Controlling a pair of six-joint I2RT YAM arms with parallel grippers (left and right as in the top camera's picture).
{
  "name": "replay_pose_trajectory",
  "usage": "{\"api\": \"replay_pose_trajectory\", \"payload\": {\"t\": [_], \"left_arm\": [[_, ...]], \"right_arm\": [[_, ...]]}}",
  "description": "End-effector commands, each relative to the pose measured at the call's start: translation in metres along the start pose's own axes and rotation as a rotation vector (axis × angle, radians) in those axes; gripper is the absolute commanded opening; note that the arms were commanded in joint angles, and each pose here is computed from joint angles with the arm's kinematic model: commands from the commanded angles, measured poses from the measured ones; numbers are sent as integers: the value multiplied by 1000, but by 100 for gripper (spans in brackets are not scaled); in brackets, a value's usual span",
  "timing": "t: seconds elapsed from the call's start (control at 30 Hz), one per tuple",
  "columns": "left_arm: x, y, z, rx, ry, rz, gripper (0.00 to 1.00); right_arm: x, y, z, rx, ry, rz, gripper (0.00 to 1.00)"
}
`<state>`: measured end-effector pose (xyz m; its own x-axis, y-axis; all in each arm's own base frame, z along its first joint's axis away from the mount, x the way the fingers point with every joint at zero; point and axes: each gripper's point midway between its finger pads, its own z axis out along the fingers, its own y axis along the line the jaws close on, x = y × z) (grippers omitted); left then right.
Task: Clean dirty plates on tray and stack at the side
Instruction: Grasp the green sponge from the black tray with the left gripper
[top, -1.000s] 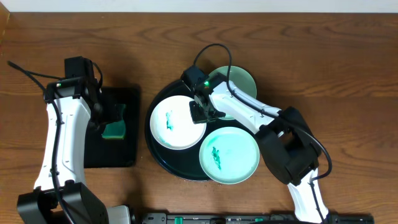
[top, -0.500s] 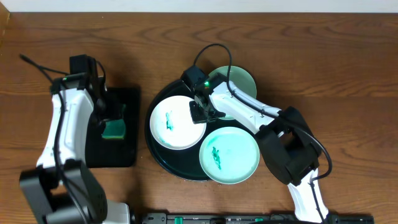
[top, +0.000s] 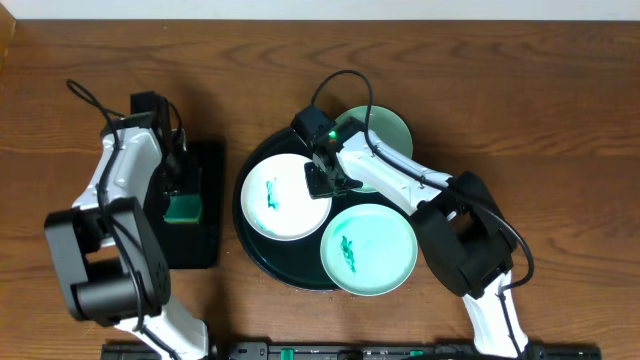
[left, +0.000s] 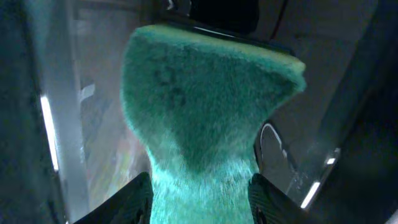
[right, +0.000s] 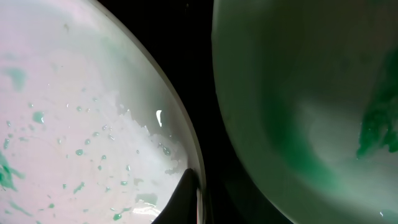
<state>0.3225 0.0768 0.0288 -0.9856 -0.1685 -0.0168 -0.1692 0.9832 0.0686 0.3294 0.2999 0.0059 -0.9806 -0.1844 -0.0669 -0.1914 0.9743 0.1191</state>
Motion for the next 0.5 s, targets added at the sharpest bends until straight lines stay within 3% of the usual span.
{"api": "replay_pose_trajectory", "payload": {"t": [0.0, 0.13, 0.2, 0.23, 0.3, 0.47], "left_arm": [[1, 0, 13, 3, 29, 40, 49], [2, 0, 23, 4, 54, 41, 49], [5, -1, 32, 5, 81, 43, 43], [6, -1, 35, 6, 87, 43, 37], [8, -2, 40, 7, 104, 44, 11], [11, -3, 48, 8, 131, 46, 7]], "right_arm": [[11, 4, 9, 2, 27, -27, 1], [11, 4, 9, 2, 27, -27, 2], [11, 4, 9, 2, 27, -28, 2], [11, 4, 9, 2, 27, -28, 2], [11, 4, 9, 2, 27, -27, 2], [11, 4, 8, 1, 26, -27, 3]]}}
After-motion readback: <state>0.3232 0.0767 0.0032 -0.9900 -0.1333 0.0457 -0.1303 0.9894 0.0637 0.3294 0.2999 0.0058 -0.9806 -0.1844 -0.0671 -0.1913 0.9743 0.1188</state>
